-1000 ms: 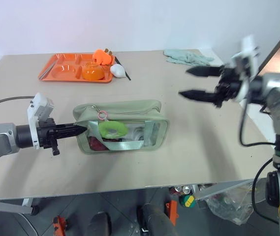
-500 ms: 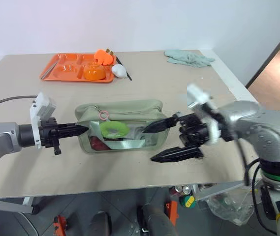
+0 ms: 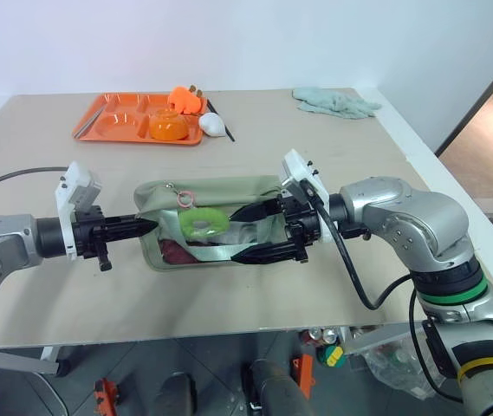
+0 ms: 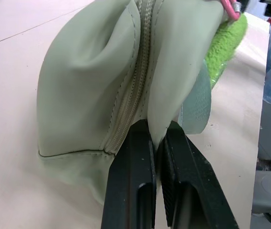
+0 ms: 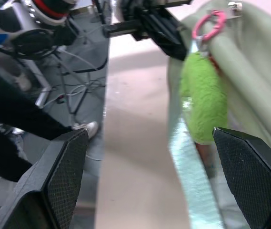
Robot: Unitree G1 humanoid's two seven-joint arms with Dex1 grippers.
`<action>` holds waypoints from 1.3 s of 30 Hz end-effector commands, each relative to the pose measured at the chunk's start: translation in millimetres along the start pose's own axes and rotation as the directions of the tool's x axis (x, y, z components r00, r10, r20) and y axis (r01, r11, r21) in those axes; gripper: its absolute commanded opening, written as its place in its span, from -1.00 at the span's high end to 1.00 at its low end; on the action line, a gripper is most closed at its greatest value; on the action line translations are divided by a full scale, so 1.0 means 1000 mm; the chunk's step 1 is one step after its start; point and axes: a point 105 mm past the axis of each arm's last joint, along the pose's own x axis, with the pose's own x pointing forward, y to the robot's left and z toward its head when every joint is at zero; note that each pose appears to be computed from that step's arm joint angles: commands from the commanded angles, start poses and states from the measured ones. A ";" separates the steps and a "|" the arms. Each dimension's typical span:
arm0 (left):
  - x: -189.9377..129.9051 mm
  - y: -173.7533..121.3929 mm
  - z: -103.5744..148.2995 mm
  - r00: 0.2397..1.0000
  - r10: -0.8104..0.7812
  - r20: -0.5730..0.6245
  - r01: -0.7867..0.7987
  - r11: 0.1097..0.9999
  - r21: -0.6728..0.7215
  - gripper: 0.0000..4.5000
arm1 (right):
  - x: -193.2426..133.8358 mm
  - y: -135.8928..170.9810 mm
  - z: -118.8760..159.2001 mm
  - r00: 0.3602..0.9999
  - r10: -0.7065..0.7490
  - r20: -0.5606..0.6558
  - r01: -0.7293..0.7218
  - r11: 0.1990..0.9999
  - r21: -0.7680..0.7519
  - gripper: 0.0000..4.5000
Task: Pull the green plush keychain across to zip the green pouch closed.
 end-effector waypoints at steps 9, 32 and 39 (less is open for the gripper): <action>0.001 -0.003 0.006 1.000 -0.018 0.008 0.017 0.999 0.031 1.00 | 0.019 -0.014 0.013 0.997 -0.076 -0.024 0.073 0.990 -0.125 -0.92; -0.001 -0.003 0.003 1.000 -0.002 0.006 0.002 1.000 0.023 1.00 | 0.029 -0.023 0.024 0.993 -0.113 0.021 0.115 0.983 -0.145 0.98; -0.001 -0.003 0.003 1.000 0.000 0.011 0.000 1.000 0.022 1.00 | 0.020 -0.024 0.029 0.993 -0.119 0.021 0.121 0.980 -0.158 0.98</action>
